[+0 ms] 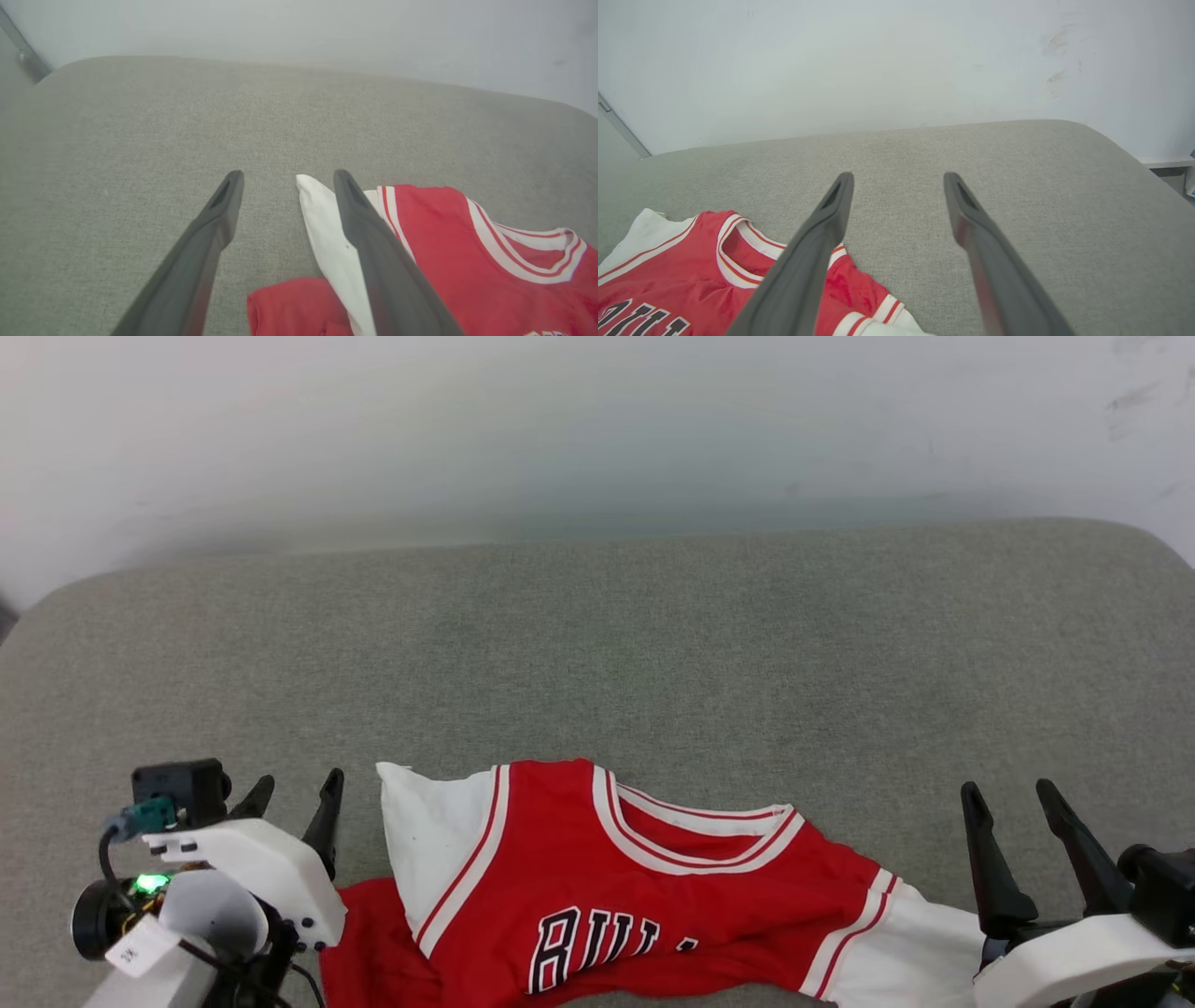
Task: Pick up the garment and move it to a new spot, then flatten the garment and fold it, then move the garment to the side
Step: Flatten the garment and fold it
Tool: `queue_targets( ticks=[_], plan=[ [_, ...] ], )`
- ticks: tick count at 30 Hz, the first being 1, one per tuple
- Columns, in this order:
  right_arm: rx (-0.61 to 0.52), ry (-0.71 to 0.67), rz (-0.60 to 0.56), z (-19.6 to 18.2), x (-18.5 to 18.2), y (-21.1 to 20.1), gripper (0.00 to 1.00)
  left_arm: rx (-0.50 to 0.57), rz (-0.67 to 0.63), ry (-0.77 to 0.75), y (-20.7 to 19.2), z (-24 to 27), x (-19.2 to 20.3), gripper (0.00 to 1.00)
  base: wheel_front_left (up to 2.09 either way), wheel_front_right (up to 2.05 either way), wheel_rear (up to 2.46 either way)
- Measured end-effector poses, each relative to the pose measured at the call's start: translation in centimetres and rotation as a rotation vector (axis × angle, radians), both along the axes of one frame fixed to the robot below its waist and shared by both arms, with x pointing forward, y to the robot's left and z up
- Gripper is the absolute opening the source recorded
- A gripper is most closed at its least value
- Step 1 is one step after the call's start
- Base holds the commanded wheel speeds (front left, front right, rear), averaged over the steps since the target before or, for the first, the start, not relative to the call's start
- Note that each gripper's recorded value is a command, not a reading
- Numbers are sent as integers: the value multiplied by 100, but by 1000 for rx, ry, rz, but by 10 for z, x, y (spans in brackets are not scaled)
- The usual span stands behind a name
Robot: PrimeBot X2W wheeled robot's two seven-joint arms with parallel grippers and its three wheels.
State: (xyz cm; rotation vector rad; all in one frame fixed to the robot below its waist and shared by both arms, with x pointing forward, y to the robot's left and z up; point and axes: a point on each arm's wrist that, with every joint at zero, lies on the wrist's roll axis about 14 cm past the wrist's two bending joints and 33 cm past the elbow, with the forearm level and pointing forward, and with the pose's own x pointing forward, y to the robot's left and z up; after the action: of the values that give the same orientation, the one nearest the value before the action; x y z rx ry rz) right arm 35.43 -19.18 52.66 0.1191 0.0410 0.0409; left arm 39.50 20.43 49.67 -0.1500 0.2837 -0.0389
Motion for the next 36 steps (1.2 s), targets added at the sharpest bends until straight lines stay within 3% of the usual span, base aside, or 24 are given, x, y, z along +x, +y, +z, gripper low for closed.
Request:
queue_targets(
  ticks=[10, 20, 25, 26, 28, 36],
  plan=[
    [41, 41, -31, -19, 13, -8, 100, 27, -200, 377, -22, -56, 36, 100, 0, 0, 0],
    [70, 93, -69, -44, 21, -18, 100, 70, -346, 716, -37, -116, 30, 100, 0, 0, 0],
    [76, 106, -81, -50, 22, -21, 100, 86, -373, 798, -41, -129, 29, 98, 0, 0, 0],
    [77, 106, -83, -51, 22, -22, 100, 85, -377, 806, -42, -130, 29, 49, 0, 0, 0],
    [78, 105, -87, -51, 22, -23, 100, 82, -380, 810, -44, -132, 29, 0, 0, 0, 0],
    [87, 98, -102, -46, 20, -28, 100, 55, -350, 679, -48, -124, 35, 0, 0, 0, 0]
  ],
)
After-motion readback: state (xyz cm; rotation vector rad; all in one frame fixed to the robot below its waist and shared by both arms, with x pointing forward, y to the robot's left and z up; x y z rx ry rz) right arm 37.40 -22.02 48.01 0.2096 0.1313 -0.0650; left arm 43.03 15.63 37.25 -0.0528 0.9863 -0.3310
